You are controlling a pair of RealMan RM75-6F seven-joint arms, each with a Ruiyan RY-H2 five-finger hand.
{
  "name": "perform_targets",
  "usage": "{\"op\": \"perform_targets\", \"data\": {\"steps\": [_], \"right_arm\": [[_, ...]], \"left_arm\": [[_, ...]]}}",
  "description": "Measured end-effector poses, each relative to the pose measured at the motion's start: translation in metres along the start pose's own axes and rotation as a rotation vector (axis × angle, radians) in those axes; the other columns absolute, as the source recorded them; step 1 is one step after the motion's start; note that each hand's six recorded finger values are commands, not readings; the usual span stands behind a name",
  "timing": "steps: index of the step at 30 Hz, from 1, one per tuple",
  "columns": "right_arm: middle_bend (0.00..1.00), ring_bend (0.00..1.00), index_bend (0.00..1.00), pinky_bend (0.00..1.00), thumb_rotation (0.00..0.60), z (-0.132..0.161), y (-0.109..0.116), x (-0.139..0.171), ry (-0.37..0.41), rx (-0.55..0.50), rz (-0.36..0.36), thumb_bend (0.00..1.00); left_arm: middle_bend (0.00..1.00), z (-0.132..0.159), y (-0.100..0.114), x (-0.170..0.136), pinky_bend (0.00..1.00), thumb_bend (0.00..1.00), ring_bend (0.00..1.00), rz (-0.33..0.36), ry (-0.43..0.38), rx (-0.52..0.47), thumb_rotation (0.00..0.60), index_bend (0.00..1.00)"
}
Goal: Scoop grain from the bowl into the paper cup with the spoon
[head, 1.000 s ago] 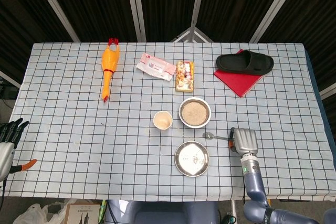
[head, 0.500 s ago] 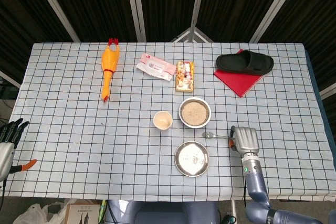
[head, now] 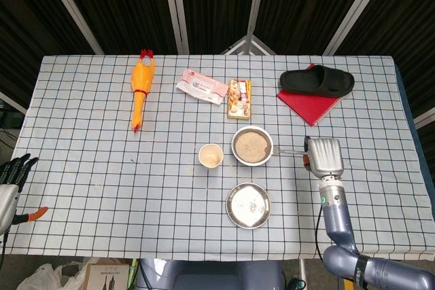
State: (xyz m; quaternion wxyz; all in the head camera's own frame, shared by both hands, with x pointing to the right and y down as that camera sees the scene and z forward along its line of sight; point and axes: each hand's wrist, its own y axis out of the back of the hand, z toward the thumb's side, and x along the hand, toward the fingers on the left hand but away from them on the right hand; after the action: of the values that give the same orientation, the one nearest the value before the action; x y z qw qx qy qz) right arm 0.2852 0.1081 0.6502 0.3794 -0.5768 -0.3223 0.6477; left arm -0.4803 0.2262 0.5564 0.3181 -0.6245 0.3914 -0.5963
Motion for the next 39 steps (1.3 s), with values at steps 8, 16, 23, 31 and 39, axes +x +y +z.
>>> {"op": "perform_targets", "data": {"steps": [8,16,23,31,39], "right_arm": [[0.93,1.00,0.63,1.00,0.600,0.032,0.020,-0.020,0.019,0.151,-0.095,0.71],[0.93,1.00,0.64,1.00,0.600,0.054,0.003,-0.035,0.022,0.362,-0.156,0.71],[0.93,1.00,0.64,1.00,0.600,0.056,-0.015,-0.043,0.035,0.546,-0.205,0.71],[0.93,1.00,0.64,1.00,0.600,0.056,-0.020,-0.041,0.065,0.704,-0.291,0.71],[0.93,1.00,0.65,1.00,0.600,0.064,-0.029,-0.031,0.083,0.727,-0.323,0.71]], "left_arm": [[0.00,-0.001,0.002,0.001,0.00,0.00,0.00,-0.004,0.001,-0.019,0.600,0.00],[0.00,-0.004,0.004,0.002,0.00,0.00,0.00,-0.010,0.003,-0.039,0.600,0.00],[0.00,-0.004,0.003,0.002,0.00,0.00,0.00,-0.020,0.001,-0.048,0.600,0.00],[0.00,-0.003,0.003,0.002,0.00,0.00,0.00,-0.021,0.000,-0.046,0.600,0.00],[0.00,-0.002,0.003,0.001,0.00,0.00,0.00,-0.018,0.000,-0.046,0.600,0.00]]}}
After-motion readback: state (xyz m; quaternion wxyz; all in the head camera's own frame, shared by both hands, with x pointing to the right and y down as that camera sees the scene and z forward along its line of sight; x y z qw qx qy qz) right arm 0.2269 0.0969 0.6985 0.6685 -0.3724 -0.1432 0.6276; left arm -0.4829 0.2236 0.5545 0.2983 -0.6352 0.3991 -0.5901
